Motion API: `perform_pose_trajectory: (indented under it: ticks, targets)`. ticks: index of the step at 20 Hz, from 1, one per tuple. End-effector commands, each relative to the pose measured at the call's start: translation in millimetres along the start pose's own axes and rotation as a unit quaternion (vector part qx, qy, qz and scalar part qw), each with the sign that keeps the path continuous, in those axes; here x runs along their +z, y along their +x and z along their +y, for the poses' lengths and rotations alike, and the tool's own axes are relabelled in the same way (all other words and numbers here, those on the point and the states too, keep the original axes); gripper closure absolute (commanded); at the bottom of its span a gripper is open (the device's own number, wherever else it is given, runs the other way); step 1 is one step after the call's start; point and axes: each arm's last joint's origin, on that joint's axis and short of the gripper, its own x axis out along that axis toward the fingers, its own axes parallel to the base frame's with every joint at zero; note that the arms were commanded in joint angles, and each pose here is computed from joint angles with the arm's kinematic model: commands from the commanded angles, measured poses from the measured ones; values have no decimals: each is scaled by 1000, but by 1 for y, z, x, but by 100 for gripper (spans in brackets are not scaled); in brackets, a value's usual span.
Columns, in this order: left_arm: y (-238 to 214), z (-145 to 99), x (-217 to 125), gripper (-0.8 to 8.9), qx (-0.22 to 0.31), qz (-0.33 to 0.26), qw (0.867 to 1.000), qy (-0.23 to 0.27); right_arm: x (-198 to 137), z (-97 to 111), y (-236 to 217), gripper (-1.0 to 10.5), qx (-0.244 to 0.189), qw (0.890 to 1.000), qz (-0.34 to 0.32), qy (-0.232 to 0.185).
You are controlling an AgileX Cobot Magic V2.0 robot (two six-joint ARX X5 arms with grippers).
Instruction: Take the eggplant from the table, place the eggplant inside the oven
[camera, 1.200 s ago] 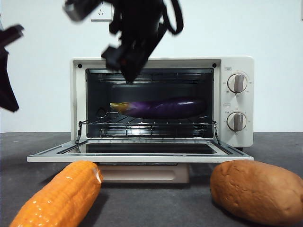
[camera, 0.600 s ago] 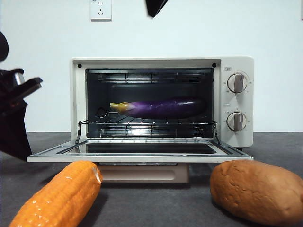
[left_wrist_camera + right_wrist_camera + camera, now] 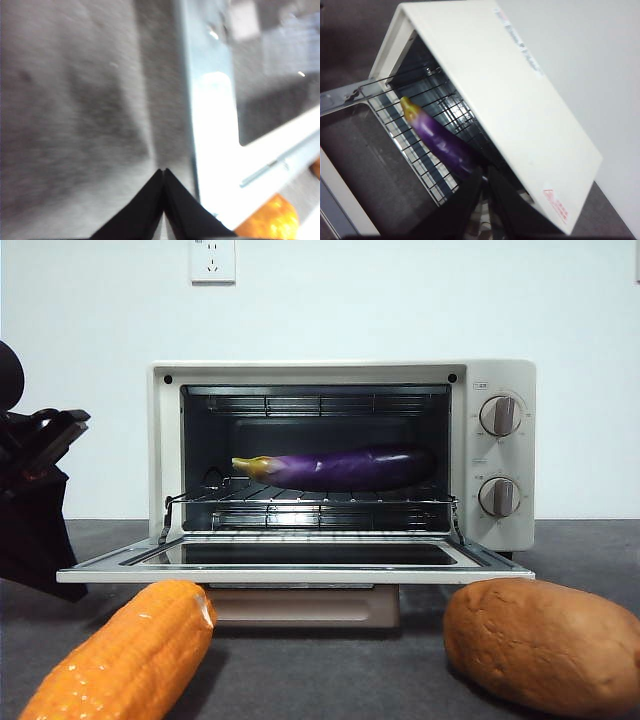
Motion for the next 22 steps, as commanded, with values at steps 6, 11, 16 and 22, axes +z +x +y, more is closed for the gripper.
perform_pose_trajectory:
  ticks: [6,11,16,22]
  targets:
    - [6,1,0,808,-42,11,999,31,-4,-17,-29,943,2,999,-19,36]
    - [6,0,1,808,-67,9,997,38,-17,-25,-45,943,7,998,1,59]
    - [6,-2,3,808,-96,-1,994,54,-32,-31,-59,943,18,997,32,72]
    - [3,-4,7,808,-132,-16,989,67,-49,-31,-72,943,101,989,71,86]
